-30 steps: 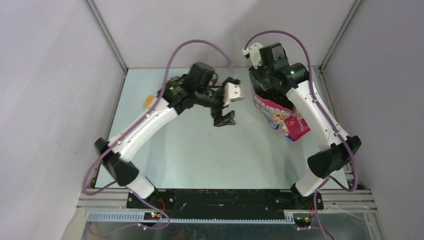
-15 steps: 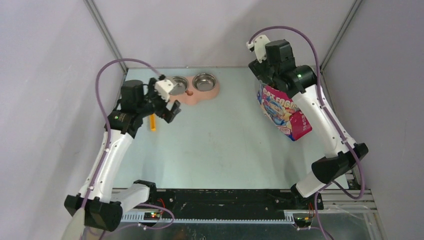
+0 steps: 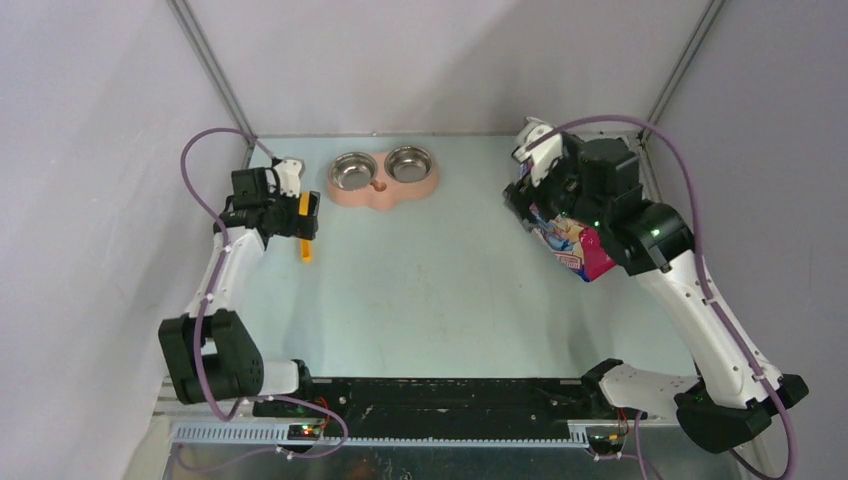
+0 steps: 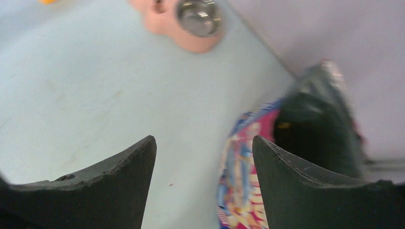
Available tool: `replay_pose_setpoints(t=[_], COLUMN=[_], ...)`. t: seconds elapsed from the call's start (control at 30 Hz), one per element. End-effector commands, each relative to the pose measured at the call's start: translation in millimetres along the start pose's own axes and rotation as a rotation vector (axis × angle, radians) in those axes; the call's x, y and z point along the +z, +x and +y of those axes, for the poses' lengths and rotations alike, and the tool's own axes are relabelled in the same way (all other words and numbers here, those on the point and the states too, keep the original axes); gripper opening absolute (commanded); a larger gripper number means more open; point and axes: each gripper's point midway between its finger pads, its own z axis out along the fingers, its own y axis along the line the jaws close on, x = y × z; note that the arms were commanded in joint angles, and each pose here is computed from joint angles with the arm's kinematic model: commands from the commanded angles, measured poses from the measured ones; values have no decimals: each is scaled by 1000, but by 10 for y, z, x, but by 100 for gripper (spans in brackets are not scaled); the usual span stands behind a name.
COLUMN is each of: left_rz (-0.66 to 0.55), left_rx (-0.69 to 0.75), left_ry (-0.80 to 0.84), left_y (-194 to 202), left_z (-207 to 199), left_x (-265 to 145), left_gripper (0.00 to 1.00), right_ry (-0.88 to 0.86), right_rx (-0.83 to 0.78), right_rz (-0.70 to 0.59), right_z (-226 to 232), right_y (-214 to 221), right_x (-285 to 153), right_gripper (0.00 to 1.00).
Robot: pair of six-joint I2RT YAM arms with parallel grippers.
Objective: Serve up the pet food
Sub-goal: Pick up the spatula from the center of the board.
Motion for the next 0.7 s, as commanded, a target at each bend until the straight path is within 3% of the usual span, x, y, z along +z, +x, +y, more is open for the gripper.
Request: replay_pose_setpoints(t=[0.0, 0.3, 0.67], left_rz=[7, 194, 306], left_rx=[-101, -219, -161], left_ry=[-84, -139, -165], left_y=[-121, 288, 544], left_z=[181, 266, 94], left_x=[123, 619, 909], left_gripper=[99, 88, 84], right_ry=[-267, -380, -398], right_rx=[3, -9, -17], right_rz=[-67, -67, -45], right_z=[586, 911, 1001], right_y=[51, 208, 311], right_x=[137, 206, 271], right_gripper=[77, 77, 78])
